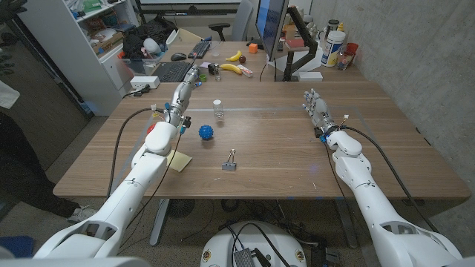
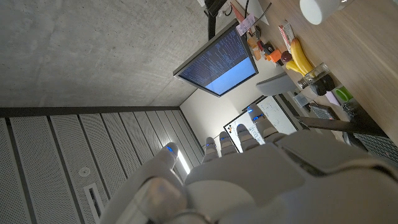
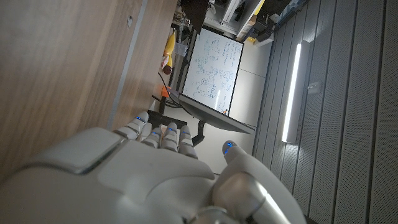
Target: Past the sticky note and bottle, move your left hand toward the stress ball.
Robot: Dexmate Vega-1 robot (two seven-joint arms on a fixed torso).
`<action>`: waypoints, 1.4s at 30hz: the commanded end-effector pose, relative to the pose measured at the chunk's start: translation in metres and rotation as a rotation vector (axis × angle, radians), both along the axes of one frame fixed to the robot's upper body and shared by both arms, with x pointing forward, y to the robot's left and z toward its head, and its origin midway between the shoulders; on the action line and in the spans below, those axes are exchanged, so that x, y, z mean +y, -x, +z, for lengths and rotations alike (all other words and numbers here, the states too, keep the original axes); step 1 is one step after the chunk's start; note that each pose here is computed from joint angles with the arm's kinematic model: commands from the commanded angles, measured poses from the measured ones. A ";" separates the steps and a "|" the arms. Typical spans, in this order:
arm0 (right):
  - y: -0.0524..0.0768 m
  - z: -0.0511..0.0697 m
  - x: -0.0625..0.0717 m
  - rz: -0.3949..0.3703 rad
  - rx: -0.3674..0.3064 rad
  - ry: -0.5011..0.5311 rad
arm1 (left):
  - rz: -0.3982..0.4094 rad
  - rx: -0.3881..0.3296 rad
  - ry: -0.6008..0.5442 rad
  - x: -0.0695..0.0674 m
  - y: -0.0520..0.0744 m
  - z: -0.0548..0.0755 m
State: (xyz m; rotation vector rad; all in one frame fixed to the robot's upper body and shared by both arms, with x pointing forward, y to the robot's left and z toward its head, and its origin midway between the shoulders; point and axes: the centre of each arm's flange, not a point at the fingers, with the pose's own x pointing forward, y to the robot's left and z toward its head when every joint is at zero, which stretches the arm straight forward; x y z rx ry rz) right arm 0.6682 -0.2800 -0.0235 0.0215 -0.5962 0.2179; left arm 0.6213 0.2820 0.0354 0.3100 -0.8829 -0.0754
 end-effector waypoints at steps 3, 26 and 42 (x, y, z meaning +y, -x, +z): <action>-0.001 0.000 0.003 0.004 -0.003 0.003 | 0.019 -0.050 -0.039 -0.003 0.007 0.006; -0.005 0.002 0.006 0.011 -0.004 0.012 | 0.055 -0.104 -0.095 -0.007 0.013 0.013; -0.005 -0.001 0.003 0.011 -0.002 0.007 | 0.080 -0.154 -0.148 -0.015 0.020 0.017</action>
